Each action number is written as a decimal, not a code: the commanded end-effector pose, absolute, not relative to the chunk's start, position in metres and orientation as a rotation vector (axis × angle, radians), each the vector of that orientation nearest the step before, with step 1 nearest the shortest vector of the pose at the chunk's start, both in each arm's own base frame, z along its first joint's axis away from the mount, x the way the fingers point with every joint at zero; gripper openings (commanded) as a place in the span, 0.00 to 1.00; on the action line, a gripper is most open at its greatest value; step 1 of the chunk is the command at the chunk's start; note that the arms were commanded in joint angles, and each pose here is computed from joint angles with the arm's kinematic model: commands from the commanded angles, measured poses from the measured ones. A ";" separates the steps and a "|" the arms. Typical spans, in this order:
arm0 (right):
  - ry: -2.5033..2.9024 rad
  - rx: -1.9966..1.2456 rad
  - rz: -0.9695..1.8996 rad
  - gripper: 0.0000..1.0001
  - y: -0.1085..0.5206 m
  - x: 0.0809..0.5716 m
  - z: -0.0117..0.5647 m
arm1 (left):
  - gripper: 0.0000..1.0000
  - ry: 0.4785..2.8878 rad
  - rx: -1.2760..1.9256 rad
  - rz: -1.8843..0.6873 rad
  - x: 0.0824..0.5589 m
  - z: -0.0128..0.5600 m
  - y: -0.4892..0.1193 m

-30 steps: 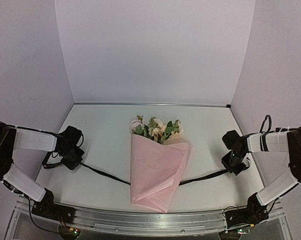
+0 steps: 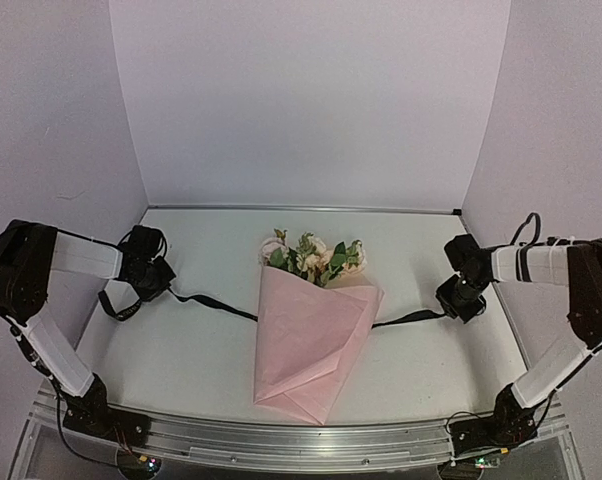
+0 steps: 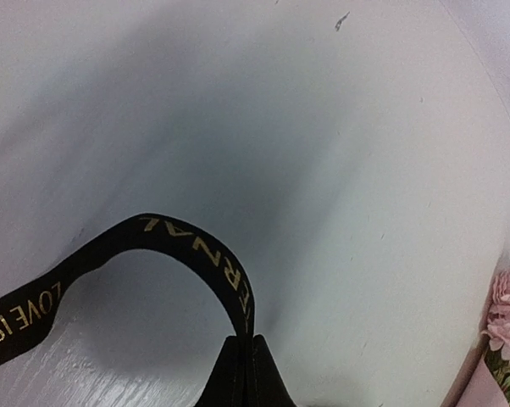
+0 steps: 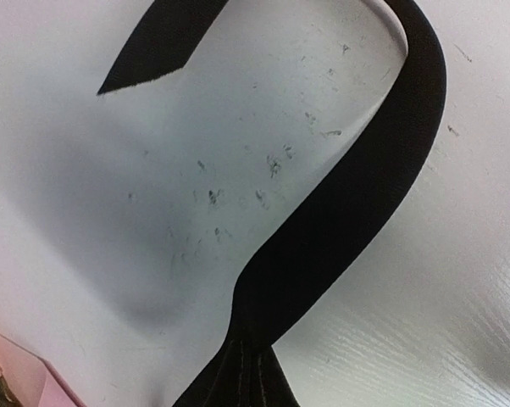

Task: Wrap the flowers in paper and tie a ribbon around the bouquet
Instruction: Pick up the ribbon at the center of the board, then place the right side of the ribbon at the center of the board, then place the left side of the ribbon on the folded bouquet, then pick up the ribbon from the folded bouquet.

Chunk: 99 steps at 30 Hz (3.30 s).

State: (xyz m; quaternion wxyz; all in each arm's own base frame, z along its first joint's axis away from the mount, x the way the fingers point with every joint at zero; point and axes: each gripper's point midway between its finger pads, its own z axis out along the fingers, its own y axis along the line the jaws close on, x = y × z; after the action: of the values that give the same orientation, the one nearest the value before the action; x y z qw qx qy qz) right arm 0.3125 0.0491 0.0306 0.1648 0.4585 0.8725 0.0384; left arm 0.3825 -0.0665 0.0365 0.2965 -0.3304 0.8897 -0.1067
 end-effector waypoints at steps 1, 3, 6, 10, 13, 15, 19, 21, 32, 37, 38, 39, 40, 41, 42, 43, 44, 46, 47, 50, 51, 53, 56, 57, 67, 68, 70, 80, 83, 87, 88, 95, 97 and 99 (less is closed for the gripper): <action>2.464 1.090 0.147 0.00 0.078 0.314 0.064 | 0.00 2.244 -0.717 -0.431 0.390 0.081 -0.092; 2.460 0.978 0.156 0.00 0.097 0.315 0.079 | 0.00 2.217 -0.608 -0.468 0.392 0.099 -0.113; 2.474 0.791 0.214 0.00 0.136 0.323 0.102 | 0.00 2.171 -0.407 -0.544 0.388 0.129 -0.156; 2.529 0.520 0.318 0.00 0.200 0.332 0.126 | 0.00 2.092 -0.092 -0.782 0.376 0.171 -0.237; 2.574 0.357 0.429 0.00 0.247 0.333 0.137 | 0.00 2.005 0.209 -0.896 0.346 0.193 -0.308; 2.592 0.318 0.470 0.00 0.264 0.336 0.139 | 0.00 1.969 0.397 -0.971 0.325 0.198 -0.350; 2.614 0.365 0.452 0.14 0.260 0.339 0.128 | 0.00 1.951 0.717 -1.060 0.285 0.186 -0.410; 2.606 0.378 0.439 0.23 0.256 0.339 0.128 | 0.00 1.963 0.847 -1.068 0.269 0.172 -0.427; 2.602 0.480 0.350 0.69 0.222 0.322 0.126 | 0.00 1.945 1.156 -1.079 0.234 0.161 -0.469; 2.625 0.570 0.301 0.76 0.193 0.305 0.110 | 0.00 1.926 1.238 -1.134 0.217 0.156 -0.503; 2.629 0.573 0.297 0.78 0.189 0.302 0.108 | 0.00 1.928 1.255 -1.135 0.213 0.153 -0.509; 2.633 0.576 0.292 0.79 0.184 0.299 0.106 | 0.00 1.928 1.270 -1.135 0.211 0.151 -0.515; 2.637 0.580 0.289 0.81 0.179 0.296 0.104 | 0.00 1.927 1.278 -1.133 0.210 0.148 -0.521; 2.641 0.584 0.287 0.82 0.174 0.294 0.102 | 0.02 1.929 1.270 -1.128 0.212 0.148 -0.526; 2.641 0.588 0.284 0.83 0.171 0.293 0.101 | 0.06 1.938 1.263 -1.119 0.215 0.143 -0.530; 2.644 0.590 0.277 0.83 0.166 0.292 0.099 | 0.08 1.957 1.261 -1.107 0.218 0.134 -0.533; 2.647 0.602 0.272 0.84 0.162 0.291 0.097 | 0.09 1.976 1.263 -1.096 0.221 0.130 -0.537; 2.657 0.620 0.285 0.84 0.155 0.290 0.093 | 0.15 2.010 1.282 -1.097 0.222 0.118 -0.544; 2.654 0.621 0.303 0.84 0.155 0.291 0.092 | 0.19 2.010 1.288 -1.106 0.223 0.117 -0.547; 2.638 0.584 0.320 0.84 0.155 0.295 0.099 | 0.38 1.994 1.280 -1.127 0.224 0.128 -0.553; 2.634 0.560 0.334 0.84 0.157 0.297 0.104 | 0.45 1.986 1.259 -1.133 0.225 0.136 -0.552; 2.627 0.523 0.350 0.85 0.161 0.300 0.110 | 0.60 1.944 1.217 -1.162 0.226 0.157 -0.550; 2.628 0.421 0.386 0.85 0.171 0.307 0.121 | 0.72 1.950 1.113 -1.196 0.233 0.186 -0.539; 2.627 0.397 0.391 0.85 0.174 0.309 0.124 | 0.76 1.947 1.052 -1.205 0.244 0.195 -0.532; 2.643 0.399 0.157 0.83 0.156 0.314 0.115 | 0.73 2.436 -0.105 -0.722 0.348 0.123 -0.317; 2.645 0.419 0.135 0.82 0.153 0.314 0.110 | 0.72 2.468 -0.163 -0.684 0.350 0.110 -0.300; 2.660 0.492 0.097 0.82 0.141 0.314 0.098 | 0.71 2.514 -0.228 -0.640 0.353 0.092 -0.276; 2.654 0.882 -0.111 0.81 0.068 0.298 0.045 | 0.75 2.578 -0.348 -0.625 0.354 0.062 -0.226; 2.651 0.942 -0.108 0.82 0.057 0.297 0.030 | 0.76 2.591 -0.360 -0.643 0.351 0.057 -0.223; 2.658 0.990 -0.074 0.81 0.054 0.299 0.011 | 0.76 2.600 -0.361 -0.668 0.350 0.051 -0.223; 2.666 1.000 -0.063 0.80 0.055 0.300 0.007 | 0.76 2.602 -0.361 -0.670 0.350 0.051 -0.222; 2.648 1.037 -0.045 0.61 0.053 0.310 -0.007 | 0.75 2.600 -0.356 -0.721 0.353 0.050 -0.227; 2.638 1.026 -0.056 0.50 0.051 0.313 -0.005 | 0.74 2.604 -0.369 -0.739 0.352 0.049 -0.228; 2.625 1.013 -0.054 0.39 0.051 0.318 -0.002 | 0.73 2.609 -0.398 -0.762 0.351 0.048 -0.229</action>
State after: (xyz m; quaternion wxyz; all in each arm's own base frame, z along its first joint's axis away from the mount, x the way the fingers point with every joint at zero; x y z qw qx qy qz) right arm 0.3096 0.0501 0.0049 0.1589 0.3531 0.9217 -0.0224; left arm 0.3468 -0.2228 0.0455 0.1994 -0.1324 0.9393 -0.2457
